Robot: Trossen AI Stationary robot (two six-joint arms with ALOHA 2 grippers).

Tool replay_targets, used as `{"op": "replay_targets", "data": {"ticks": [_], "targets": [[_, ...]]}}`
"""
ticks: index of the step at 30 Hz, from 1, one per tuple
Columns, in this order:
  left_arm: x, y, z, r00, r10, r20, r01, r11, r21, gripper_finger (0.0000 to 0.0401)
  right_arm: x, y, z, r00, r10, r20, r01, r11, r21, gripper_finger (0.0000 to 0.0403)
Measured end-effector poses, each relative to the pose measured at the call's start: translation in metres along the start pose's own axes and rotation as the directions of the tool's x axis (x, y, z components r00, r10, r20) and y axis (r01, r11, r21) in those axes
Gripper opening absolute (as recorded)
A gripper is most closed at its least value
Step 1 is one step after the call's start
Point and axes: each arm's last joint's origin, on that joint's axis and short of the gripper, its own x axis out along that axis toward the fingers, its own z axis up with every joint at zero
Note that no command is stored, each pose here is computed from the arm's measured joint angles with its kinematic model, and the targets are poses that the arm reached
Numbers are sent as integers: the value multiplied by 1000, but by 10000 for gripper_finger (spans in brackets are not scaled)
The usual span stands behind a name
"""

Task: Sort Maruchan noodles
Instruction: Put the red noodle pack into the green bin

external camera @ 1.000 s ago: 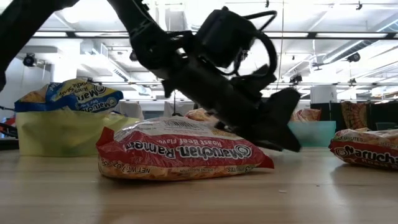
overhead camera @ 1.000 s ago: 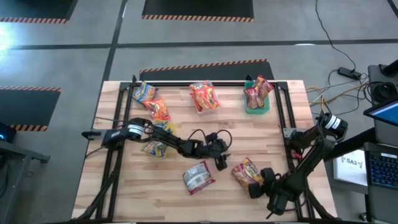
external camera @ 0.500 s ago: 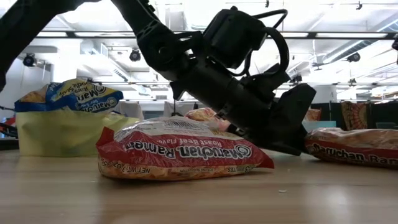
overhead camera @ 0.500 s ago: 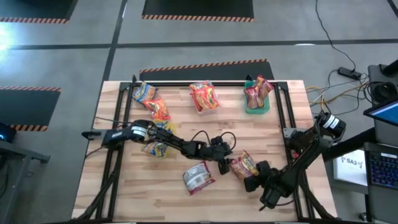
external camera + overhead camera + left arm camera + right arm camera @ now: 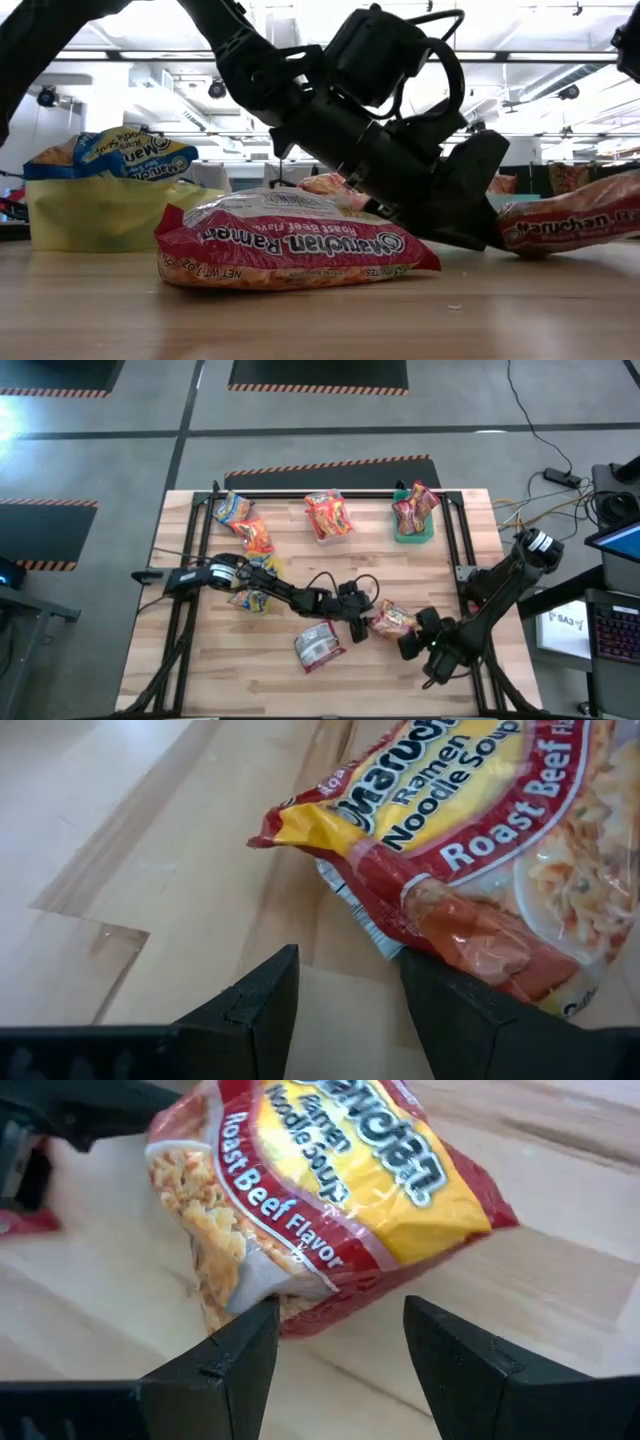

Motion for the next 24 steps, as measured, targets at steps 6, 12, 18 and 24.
{"op": "replay_targets", "data": {"ticks": [6, 12, 18, 24], "targets": [[0, -1, 0, 1000, -4, 0, 4, 1000, -10, 164, -13, -4, 8, 988, -54, -145, 46, 997, -60, 206], [0, -1, 0, 1000, 4, 2, -4, 1000, -10, 164, -26, -12, 19, 982, -71, -174, 53, 993, -108, 205], [-1, -2, -1, 1000, 8, 3, -8, 1000, -21, 164, -23, -23, 33, 973, -183, -142, 159, 974, -160, 206], [-4, -6, -1, 1000, 16, -24, -17, 1000, -16, 164, -5, -10, 45, 958, -110, -266, 45, 970, -240, 224]]}}
